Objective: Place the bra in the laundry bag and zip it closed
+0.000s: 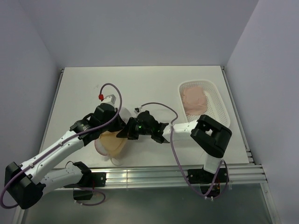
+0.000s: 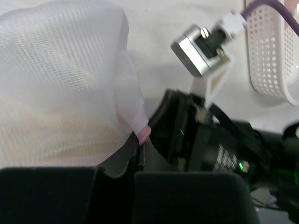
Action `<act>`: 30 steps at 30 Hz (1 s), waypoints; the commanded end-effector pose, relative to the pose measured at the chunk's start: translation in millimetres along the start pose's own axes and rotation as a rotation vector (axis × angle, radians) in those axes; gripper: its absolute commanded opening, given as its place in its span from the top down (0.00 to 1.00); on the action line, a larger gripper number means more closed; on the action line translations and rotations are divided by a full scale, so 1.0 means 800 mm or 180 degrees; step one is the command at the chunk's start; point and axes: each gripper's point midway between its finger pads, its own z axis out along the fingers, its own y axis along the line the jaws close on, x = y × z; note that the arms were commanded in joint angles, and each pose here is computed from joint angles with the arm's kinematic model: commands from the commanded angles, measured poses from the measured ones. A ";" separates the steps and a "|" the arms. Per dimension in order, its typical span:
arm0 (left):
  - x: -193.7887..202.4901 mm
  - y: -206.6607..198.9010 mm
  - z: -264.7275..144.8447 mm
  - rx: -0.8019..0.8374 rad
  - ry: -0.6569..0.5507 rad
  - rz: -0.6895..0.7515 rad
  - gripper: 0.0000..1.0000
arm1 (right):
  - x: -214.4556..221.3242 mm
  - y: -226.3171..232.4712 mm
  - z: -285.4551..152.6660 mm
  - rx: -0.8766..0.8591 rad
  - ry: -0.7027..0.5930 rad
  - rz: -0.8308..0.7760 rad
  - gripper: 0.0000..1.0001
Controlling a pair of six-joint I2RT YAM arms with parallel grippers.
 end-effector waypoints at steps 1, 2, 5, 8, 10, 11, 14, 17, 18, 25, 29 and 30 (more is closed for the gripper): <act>0.013 -0.026 -0.017 0.0366 0.0099 -0.0120 1.00 | -0.044 0.030 0.010 -0.0236 -0.0407 0.0133 1.00; 0.015 -0.026 -0.021 0.0382 0.0102 -0.0132 1.00 | -0.050 0.026 0.007 -0.0318 -0.0488 0.0180 1.00; 0.017 -0.022 -0.027 0.0363 0.0110 -0.0205 1.00 | -0.065 0.023 0.001 -0.0396 -0.0648 0.0384 1.00; 0.018 -0.012 -0.031 0.0267 0.0085 -0.0269 1.00 | -0.082 0.020 -0.007 -0.0419 -0.0863 0.0481 1.00; 0.017 -0.003 -0.035 0.0137 0.0055 -0.0297 1.00 | -0.093 0.016 -0.017 -0.0431 -0.0986 0.0624 1.00; 0.015 0.001 -0.037 0.0079 0.0029 -0.0318 1.00 | -0.099 0.017 -0.021 -0.0452 -0.1074 0.0666 1.00; 0.007 0.009 -0.045 -0.0027 -0.0078 -0.0372 1.00 | -0.110 0.017 -0.037 -0.0514 -0.1225 0.0793 1.00; 0.004 0.011 -0.049 -0.0064 -0.0106 -0.0417 1.00 | -0.122 0.011 -0.051 -0.0560 -0.1335 0.0879 1.00; 0.004 0.011 -0.048 -0.0075 -0.0104 -0.0425 1.00 | -0.127 0.021 -0.060 -0.0671 -0.1369 0.0909 1.00; 0.007 0.009 -0.042 -0.0084 -0.0041 -0.0392 1.00 | -0.157 0.040 -0.093 -0.0987 -0.1568 0.0960 1.00; -0.001 0.012 -0.043 -0.0161 -0.0109 -0.0355 1.00 | -0.157 0.051 -0.112 -0.1128 -0.1613 0.0973 1.00; -0.002 0.015 -0.043 -0.0198 -0.0114 -0.0346 1.00 | -0.159 0.052 -0.116 -0.1144 -0.1630 0.0966 1.00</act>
